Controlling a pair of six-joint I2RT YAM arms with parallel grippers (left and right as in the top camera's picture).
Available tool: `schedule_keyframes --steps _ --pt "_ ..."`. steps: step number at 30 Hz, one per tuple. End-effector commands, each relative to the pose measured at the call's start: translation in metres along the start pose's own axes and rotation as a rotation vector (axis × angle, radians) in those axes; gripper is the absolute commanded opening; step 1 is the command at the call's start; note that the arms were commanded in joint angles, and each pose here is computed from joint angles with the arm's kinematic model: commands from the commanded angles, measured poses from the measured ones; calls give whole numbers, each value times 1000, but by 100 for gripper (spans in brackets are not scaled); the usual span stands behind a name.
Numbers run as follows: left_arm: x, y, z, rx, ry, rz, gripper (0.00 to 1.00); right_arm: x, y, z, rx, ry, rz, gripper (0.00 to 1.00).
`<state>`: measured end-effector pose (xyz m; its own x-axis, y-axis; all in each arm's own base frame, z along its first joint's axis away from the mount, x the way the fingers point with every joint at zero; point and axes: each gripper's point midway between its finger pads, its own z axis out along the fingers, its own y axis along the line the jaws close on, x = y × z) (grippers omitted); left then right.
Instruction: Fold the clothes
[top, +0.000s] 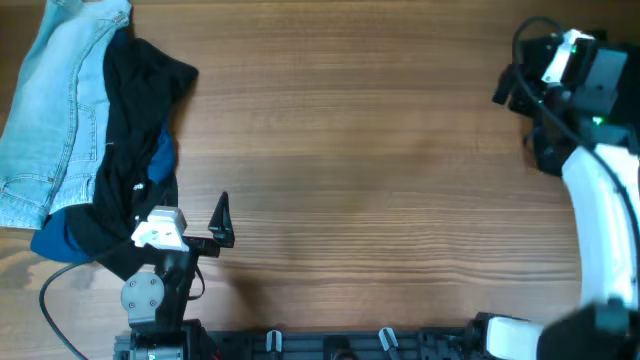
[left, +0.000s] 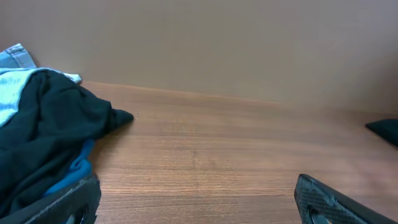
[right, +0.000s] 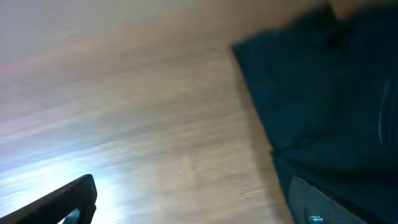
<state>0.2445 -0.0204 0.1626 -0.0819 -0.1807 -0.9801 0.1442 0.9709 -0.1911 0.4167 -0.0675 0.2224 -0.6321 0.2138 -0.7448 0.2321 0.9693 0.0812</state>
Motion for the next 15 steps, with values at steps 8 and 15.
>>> schedule_keyframes --steps 8,15 --pt "1 1 0 0 0 -10 100 -57 56 -185 -182 -473 -71 99" --pt "1 1 0 0 0 -10 100 -22 74 -218 -296 -750 -342 100"
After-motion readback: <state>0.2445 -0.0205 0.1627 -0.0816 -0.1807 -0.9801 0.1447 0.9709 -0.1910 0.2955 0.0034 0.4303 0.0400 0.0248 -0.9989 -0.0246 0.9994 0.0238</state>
